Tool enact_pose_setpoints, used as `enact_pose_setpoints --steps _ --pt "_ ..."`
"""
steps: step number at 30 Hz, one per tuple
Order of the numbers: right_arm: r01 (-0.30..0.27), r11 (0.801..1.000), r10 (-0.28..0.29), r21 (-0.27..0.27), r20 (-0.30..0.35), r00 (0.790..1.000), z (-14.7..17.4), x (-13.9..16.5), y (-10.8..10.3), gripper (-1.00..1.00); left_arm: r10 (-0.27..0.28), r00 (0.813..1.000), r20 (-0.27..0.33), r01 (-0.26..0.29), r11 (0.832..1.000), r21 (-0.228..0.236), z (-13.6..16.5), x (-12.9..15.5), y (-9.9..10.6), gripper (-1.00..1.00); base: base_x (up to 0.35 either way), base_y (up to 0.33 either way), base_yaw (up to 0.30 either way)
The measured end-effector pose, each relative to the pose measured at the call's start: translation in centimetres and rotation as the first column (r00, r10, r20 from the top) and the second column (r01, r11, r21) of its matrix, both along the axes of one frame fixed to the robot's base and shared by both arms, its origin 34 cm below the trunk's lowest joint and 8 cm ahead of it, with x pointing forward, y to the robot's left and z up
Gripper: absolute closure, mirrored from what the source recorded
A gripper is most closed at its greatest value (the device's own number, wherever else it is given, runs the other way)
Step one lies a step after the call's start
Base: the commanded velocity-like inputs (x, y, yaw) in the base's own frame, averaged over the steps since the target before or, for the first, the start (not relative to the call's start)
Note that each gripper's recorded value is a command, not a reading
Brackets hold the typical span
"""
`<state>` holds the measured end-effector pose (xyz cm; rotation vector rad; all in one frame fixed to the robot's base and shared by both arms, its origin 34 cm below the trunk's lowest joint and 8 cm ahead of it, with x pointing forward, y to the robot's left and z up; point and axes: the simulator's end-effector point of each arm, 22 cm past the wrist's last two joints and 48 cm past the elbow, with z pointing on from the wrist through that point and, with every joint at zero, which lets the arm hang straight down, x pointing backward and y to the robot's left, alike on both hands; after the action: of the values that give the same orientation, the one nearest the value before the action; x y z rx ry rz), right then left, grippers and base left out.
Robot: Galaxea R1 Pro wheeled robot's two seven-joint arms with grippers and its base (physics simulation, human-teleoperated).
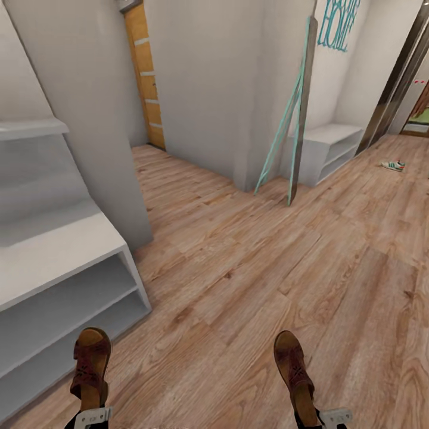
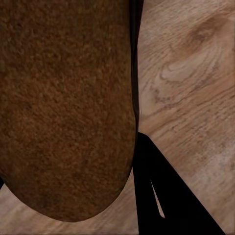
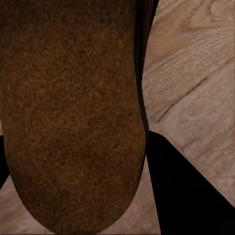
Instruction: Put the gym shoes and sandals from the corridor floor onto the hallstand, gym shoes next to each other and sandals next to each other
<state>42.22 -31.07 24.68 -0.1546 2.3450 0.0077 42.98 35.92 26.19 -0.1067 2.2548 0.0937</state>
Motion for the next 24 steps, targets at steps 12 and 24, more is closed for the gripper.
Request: enact_pose_setpoints --steps 12,24 --pt "0.001 1.0 -0.001 0.0 -0.003 1.0 -0.08 -0.09 -0.01 1.0 0.004 1.0 -0.002 -0.004 1.0 0.001 -0.06 -0.05 0.02 1.0 -0.176 -0.124 0.276" --pt "0.001 1.0 -0.001 0.0 -0.003 1.0 -0.07 -0.1 0.0 1.0 0.012 1.0 0.0 -0.012 1.0 0.002 0.0 -0.05 0.26 1.0 -0.149 -0.101 0.276"
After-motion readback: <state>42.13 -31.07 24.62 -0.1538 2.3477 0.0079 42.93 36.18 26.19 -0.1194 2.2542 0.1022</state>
